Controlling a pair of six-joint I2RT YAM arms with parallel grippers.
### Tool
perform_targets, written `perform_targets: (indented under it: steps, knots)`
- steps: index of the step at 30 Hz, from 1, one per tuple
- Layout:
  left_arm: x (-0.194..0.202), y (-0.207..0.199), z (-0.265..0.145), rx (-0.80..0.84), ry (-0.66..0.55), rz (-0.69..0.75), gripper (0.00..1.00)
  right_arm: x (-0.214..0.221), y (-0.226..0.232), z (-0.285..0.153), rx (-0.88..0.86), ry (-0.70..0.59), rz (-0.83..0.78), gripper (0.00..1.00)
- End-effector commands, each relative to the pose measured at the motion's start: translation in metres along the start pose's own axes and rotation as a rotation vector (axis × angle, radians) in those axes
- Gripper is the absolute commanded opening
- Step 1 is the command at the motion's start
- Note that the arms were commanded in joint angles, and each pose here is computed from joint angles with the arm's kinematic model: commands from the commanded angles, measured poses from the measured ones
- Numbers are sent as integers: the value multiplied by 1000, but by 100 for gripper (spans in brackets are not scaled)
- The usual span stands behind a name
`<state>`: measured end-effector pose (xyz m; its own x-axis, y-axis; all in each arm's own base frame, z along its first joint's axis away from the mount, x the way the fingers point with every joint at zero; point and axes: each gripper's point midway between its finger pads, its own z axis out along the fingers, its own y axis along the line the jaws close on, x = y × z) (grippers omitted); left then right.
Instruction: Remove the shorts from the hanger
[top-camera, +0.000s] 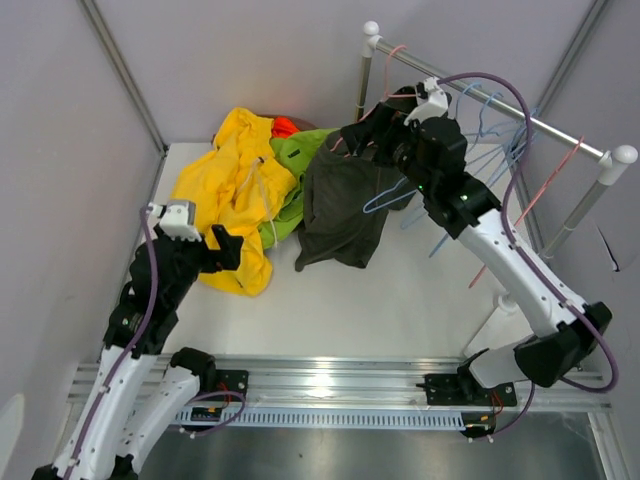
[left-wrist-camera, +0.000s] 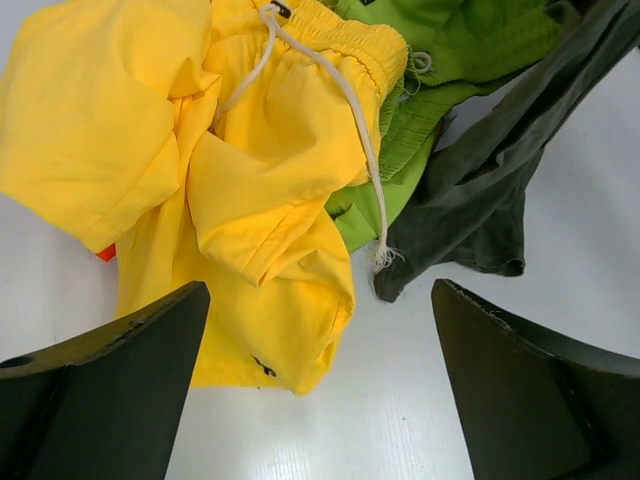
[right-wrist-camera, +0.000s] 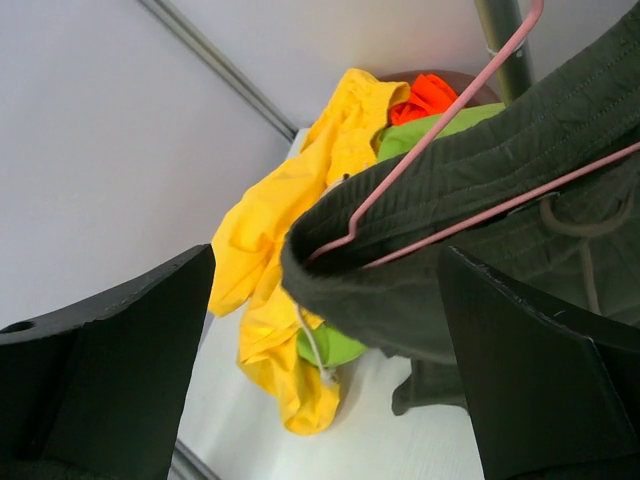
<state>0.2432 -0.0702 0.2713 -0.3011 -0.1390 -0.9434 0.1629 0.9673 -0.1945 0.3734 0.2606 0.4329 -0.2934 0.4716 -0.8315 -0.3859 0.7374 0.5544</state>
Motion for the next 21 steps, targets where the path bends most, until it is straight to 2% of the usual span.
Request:
perform_targets:
  steps: [1,8,10,11,16,17,19,20,21]
  knots:
    - [-8,-7,-8,43,-89,-39,99,-30,8,21,-8,-125,-19,99]
    - [6,-4,-3,26,-44,-47,99,-22,-16,58,58,-161,18,95]
    - [5,-5,-3,32,-49,-45,99,-22,-17,65,56,-178,26,86]
    - [6,-5,-3,33,-50,-45,99,-22,-16,67,50,-186,31,77]
    - [7,-6,-1,36,-43,-46,99,-19,-19,75,55,-195,40,55]
    - [6,-6,-2,37,-44,-47,99,-18,-19,76,54,-195,41,46]
    - [6,-6,-2,35,-44,-48,99,-18,-18,76,55,-196,45,35]
    - [6,-6,-2,36,-46,-48,99,-18,-18,75,56,-198,44,25]
    - [7,-6,-2,35,-45,-48,99,-17,-17,74,54,-195,44,20]
